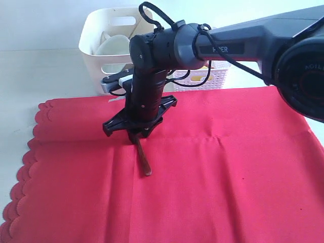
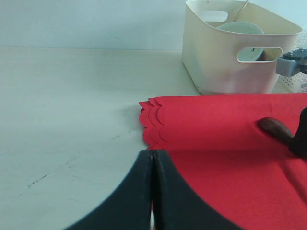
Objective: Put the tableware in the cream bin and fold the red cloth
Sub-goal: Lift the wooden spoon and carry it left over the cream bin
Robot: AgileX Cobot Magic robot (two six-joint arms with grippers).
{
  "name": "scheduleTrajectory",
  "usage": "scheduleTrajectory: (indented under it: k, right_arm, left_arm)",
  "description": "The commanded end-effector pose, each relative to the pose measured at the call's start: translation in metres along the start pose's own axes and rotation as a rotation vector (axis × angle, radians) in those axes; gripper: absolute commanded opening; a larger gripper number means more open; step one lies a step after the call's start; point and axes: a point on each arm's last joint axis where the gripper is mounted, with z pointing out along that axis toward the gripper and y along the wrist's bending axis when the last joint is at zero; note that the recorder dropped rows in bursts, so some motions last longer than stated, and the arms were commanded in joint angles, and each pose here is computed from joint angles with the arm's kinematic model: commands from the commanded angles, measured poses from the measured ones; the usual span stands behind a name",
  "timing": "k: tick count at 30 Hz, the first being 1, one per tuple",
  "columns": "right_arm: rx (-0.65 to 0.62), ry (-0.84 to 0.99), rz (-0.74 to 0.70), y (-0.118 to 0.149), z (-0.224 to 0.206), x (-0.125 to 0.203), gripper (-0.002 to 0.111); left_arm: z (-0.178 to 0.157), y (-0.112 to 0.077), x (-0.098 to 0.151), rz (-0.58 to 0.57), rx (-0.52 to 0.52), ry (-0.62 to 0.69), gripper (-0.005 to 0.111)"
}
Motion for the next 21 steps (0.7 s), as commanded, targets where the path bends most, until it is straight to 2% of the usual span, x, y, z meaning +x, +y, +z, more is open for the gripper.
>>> scheduleTrajectory:
  k: [1, 2, 4, 11, 18, 21]
  right_arm:
    - [0.009, 0.017, 0.001, -0.002, 0.013, 0.002, 0.021]
    - [0.009, 0.016, 0.001, -0.002, 0.013, 0.002, 0.009]
    - [0.009, 0.012, 0.0, -0.001, 0.011, 0.001, 0.0]
    - [0.007, -0.054, -0.023, 0.004, -0.033, -0.002, 0.0]
    - [0.002, -0.32, -0.168, 0.015, -0.126, -0.009, 0.0]
    - [0.006, -0.431, -0.19, 0.018, -0.152, -0.015, 0.0]
  left_arm:
    - [0.0, 0.0, 0.0, -0.01, 0.007, -0.011, 0.0]
    - [0.0, 0.0, 0.0, -0.01, 0.007, -0.011, 0.0]
    - [0.0, 0.0, 0.0, -0.01, 0.007, -0.011, 0.0]
    - [0.0, 0.0, 0.0, -0.01, 0.007, -0.011, 0.0]
    - [0.0, 0.0, 0.0, -0.01, 0.007, -0.011, 0.0]
    - [0.0, 0.0, 0.0, -0.01, 0.007, -0.011, 0.0]
